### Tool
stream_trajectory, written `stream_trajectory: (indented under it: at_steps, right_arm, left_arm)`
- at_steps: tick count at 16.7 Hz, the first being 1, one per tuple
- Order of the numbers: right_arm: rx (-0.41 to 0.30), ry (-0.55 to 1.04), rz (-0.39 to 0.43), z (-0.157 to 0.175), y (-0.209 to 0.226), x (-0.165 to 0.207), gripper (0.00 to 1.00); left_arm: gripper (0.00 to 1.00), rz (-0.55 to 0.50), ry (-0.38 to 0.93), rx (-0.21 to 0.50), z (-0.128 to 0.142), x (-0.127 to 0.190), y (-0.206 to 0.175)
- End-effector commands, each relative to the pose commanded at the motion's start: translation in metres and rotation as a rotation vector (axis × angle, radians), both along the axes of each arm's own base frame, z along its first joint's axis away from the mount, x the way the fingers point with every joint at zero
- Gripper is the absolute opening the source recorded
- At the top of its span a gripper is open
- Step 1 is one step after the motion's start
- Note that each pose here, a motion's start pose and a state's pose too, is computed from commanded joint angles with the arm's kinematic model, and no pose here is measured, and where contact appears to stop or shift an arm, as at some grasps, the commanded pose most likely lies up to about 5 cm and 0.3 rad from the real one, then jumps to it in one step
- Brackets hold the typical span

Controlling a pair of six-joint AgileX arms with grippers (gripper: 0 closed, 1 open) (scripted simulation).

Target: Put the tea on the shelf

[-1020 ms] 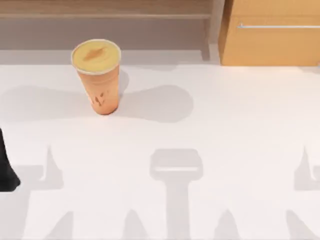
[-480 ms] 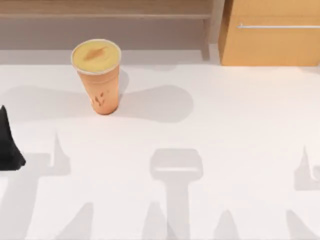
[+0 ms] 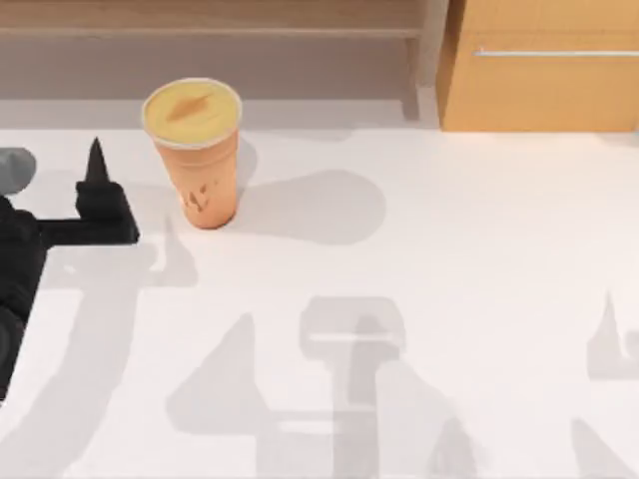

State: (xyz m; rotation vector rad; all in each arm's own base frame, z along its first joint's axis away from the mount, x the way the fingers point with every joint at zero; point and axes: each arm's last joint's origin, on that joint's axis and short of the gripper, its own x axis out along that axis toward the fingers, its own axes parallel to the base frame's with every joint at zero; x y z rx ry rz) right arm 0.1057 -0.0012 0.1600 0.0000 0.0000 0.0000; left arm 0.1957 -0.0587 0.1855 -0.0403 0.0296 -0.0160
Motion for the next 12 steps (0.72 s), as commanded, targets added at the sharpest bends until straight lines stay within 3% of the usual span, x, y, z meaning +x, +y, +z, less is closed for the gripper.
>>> stream_trajectory:
  at_steps: [5,12]
  right_arm:
    - [0.0,0.0,0.0,0.0,0.0,0.0,1.0]
    - [0.0,0.0,0.0,0.0,0.0,0.0,1.0]
  left_arm:
    - [1.0,-0.006,0.048,0.012,-0.043,0.038,-0.048]
    - [1.0,-0.012,0.07,0.03,-0.1,0.048,-0.089]
